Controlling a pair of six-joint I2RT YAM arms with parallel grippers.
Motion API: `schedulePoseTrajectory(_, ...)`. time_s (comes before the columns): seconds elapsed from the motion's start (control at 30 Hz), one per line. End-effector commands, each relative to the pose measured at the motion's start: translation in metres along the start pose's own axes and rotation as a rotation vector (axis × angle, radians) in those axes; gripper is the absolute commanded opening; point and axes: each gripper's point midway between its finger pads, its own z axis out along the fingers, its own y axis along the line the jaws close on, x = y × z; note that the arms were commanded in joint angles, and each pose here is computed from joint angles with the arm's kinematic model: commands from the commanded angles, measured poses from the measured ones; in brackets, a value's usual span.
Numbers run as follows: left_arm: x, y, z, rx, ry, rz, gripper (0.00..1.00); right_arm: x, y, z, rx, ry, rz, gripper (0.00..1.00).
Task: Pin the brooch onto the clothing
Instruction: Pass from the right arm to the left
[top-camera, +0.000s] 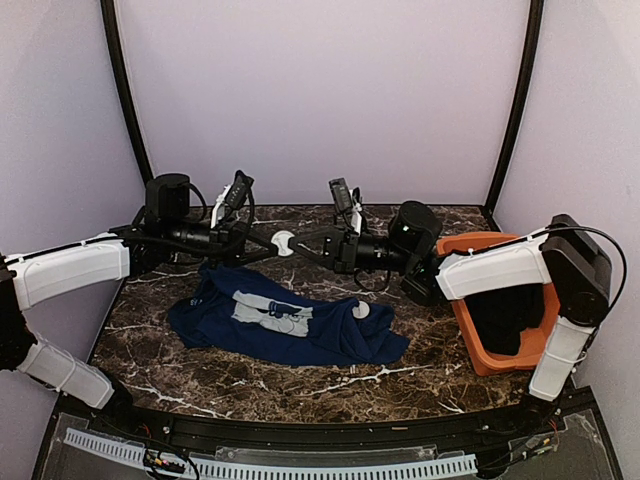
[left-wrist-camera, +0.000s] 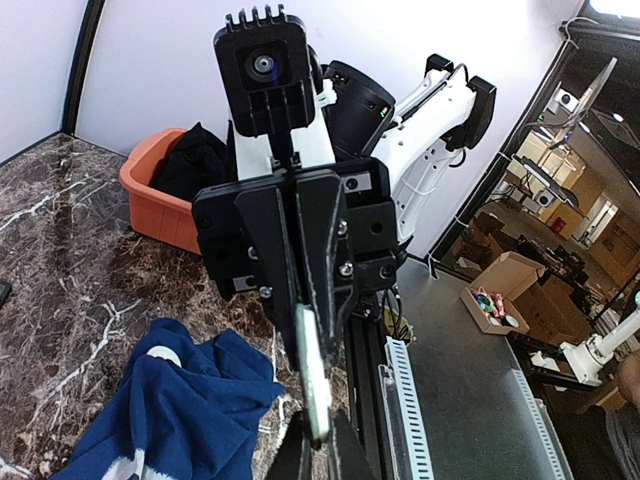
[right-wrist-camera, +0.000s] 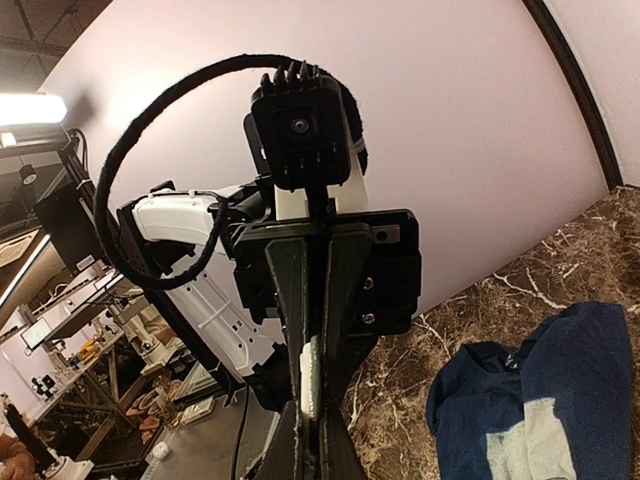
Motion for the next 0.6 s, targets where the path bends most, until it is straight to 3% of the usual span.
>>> schedulePoseTrajectory(0.0,0.006,0.000,0.000,0.002,0.009,0.011,0.01,0.005,0.004,0.008,-0.012,0.046,-0.005,0.08)
schedulePoseTrajectory(0.1,0.008,0.001,0.000,-0.005,0.029,0.013,0.01,0.010,0.004,0.004,0.027,0.113,-0.045,0.29)
schedulePoseTrajectory(0.23,0.012,0.003,0.000,-0.022,0.064,0.017,0.01,0.016,0.000,-0.008,0.112,0.273,-0.143,0.46)
schedulePoseTrajectory(0.4,0.018,0.003,0.003,-0.027,0.101,0.006,0.01,0.011,0.001,-0.029,0.181,0.427,-0.258,0.56)
schedulePoseTrajectory(0.57,0.031,0.005,0.011,-0.017,0.162,-0.007,0.01,0.020,0.001,-0.039,0.180,0.571,-0.307,0.56)
